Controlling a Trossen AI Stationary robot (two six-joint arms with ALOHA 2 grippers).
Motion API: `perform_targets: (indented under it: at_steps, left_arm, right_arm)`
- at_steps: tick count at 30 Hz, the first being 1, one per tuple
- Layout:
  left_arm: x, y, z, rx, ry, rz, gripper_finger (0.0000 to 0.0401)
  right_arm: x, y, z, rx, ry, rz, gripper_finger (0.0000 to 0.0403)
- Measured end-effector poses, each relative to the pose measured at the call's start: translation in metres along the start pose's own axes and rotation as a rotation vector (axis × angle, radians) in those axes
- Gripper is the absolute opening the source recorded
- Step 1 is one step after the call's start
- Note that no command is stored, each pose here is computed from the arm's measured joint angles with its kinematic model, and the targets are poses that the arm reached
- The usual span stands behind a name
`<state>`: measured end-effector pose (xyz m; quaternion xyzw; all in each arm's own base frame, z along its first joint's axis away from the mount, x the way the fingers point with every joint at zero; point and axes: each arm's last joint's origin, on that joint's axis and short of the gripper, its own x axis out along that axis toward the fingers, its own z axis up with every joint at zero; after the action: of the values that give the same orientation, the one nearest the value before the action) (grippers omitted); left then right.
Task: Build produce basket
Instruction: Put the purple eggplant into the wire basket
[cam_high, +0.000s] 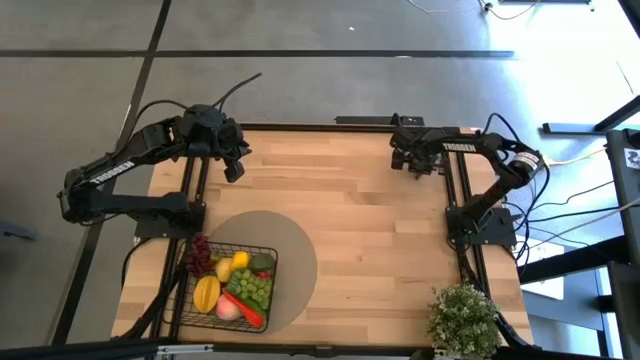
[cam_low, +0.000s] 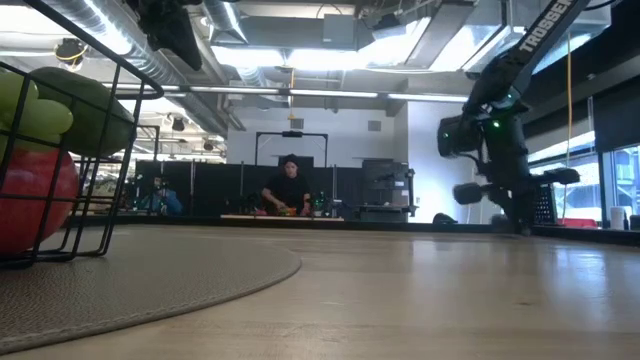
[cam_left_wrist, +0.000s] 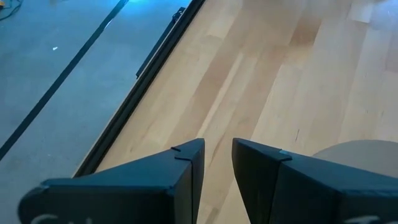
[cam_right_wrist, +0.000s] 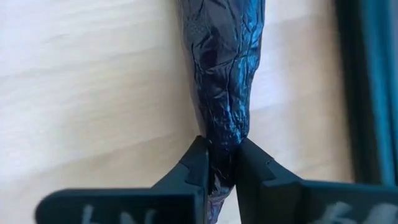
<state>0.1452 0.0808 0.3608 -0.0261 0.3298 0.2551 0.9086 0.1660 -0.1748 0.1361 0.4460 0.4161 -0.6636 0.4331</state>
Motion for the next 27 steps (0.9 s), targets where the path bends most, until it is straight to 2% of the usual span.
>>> perform_targets:
  at_steps: [8,12,19,21,27]
  left_arm:
    - [0.0,0.0,0.0,-0.008,-0.001,0.0,0.0071]
    - [0.0,0.0,0.0,-0.025,-0.001,0.0,0.0071]
    - [0.0,0.0,0.0,0.015,-0.002,0.0,0.0071]
    - [0.0,0.0,0.0,0.044,-0.002,0.0,0.0071]
    - [0.0,0.0,0.0,0.034,-0.003,-0.002,0.0071]
  right_arm:
    - [-0.043,0.039,-0.011,-0.277,-0.06,0.178,0.0032]
    - [-0.075,0.061,-0.026,-0.491,-0.135,0.283,0.0032]
    - [-0.14,0.089,-0.065,-0.838,-0.292,0.478,0.0031]
    - [-0.159,0.094,-0.077,-0.911,-0.338,0.54,0.0031]
    - [-0.209,0.099,-0.118,-1.113,-0.457,0.707,0.0031]
